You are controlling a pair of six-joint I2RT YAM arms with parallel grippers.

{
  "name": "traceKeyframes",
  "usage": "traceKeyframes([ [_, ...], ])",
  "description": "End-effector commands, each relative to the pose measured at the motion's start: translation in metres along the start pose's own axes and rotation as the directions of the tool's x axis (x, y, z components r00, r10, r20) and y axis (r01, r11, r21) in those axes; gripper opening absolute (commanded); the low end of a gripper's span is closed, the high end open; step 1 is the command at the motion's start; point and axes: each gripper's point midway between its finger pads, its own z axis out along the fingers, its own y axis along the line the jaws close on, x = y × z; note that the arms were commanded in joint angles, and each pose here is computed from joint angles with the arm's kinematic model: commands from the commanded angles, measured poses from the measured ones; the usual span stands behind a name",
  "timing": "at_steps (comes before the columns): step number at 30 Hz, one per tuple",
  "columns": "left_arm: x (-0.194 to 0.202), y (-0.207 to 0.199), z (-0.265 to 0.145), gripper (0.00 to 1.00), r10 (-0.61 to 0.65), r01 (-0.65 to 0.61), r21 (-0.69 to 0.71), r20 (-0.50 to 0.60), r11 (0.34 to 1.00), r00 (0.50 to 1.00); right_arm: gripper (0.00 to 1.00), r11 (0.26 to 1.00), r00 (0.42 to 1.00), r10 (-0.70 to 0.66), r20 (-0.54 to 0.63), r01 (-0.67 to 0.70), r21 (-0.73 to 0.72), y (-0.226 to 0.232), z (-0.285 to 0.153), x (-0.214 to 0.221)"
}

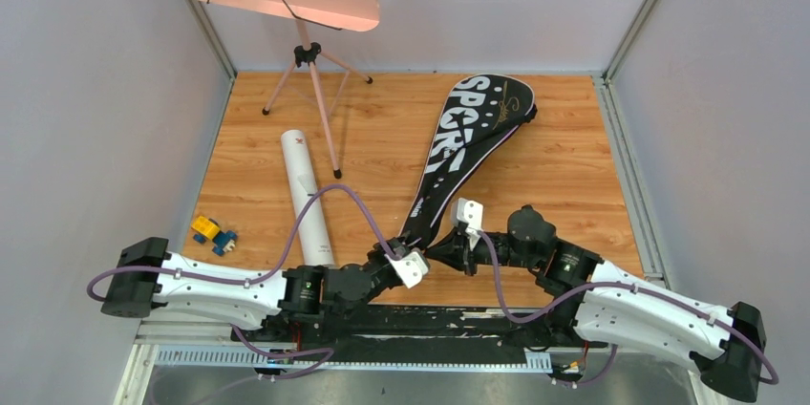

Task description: Pack up the badminton gear

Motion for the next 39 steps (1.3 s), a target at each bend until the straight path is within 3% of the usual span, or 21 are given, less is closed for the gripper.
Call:
traceKeyframes([
  [1, -0.044, 0.016, 0.0, 0.44, -0.162, 0.166, -0.032, 0.111, 0.986, 0.981, 0.0, 1.0, 1.0, 0.017, 0.003, -0.017, -0.007, 0.004, 0.006, -0.008],
  [8, -0.033, 0.014, 0.002, 0.47, -0.159, 0.161, -0.022, 0.077, 0.987, 0.984, 0.0, 0.983, 0.994, 0.104, 0.021, -0.106, 0.151, -0.02, 0.004, -0.005],
  [10, -0.031, 0.011, 0.002, 0.51, -0.157, 0.158, -0.009, 0.075, 0.987, 0.985, 0.09, 0.969, 0.991, 0.13, 0.042, -0.136, 0.205, -0.028, 0.001, -0.008],
  [14, -0.024, 0.007, 0.003, 0.63, -0.141, 0.141, -0.001, 0.047, 0.99, 0.989, 0.55, 0.959, 0.987, 0.144, 0.072, -0.157, 0.235, -0.032, -0.006, -0.009],
  [19, -0.022, 0.002, 0.002, 0.75, -0.143, 0.142, 0.028, 0.02, 0.989, 0.99, 1.0, 0.928, 0.98, 0.179, 0.091, -0.199, 0.314, -0.041, -0.019, -0.005],
  [22, -0.021, -0.001, 0.0, 0.81, -0.148, 0.148, 0.051, 0.005, 0.988, 0.989, 1.0, 0.888, 0.971, 0.202, 0.131, -0.238, 0.393, -0.052, -0.032, -0.005],
  [25, -0.027, -0.003, -0.001, 0.98, -0.175, 0.175, 0.064, 0.003, 0.983, 0.985, 1.0, 0.838, 0.953, 0.232, 0.195, -0.298, 0.456, -0.063, -0.043, -0.009],
  [26, -0.026, -0.003, -0.001, 0.99, -0.173, 0.173, 0.066, -0.008, 0.983, 0.985, 1.0, 0.813, 0.942, 0.25, 0.223, -0.329, 0.48, -0.067, -0.048, -0.011],
  [30, -0.025, 0.007, -0.001, 1.0, -0.208, 0.209, -0.001, -0.06, 0.978, 0.976, 1.0, 0.588, 0.842, 0.395, 0.368, -0.539, 0.603, -0.09, -0.075, -0.007],
  [32, -0.02, 0.018, -0.003, 1.0, -0.248, 0.24, -0.083, -0.107, 0.967, 0.963, 1.0, 0.528, 0.818, 0.432, 0.381, -0.571, 0.628, -0.091, -0.082, -0.003],
  [36, -0.008, 0.047, -0.012, 1.0, -0.367, 0.317, -0.25, -0.189, 0.915, 0.911, 1.0, 0.336, 0.747, 0.484, 0.456, -0.64, 0.691, -0.101, -0.104, 0.018],
  [39, -0.002, 0.063, -0.018, 1.0, -0.494, 0.435, -0.278, -0.194, 0.856, 0.848, 1.0, 0.3, 0.75, 0.494, 0.44, -0.622, 0.723, -0.101, -0.113, 0.027],
])
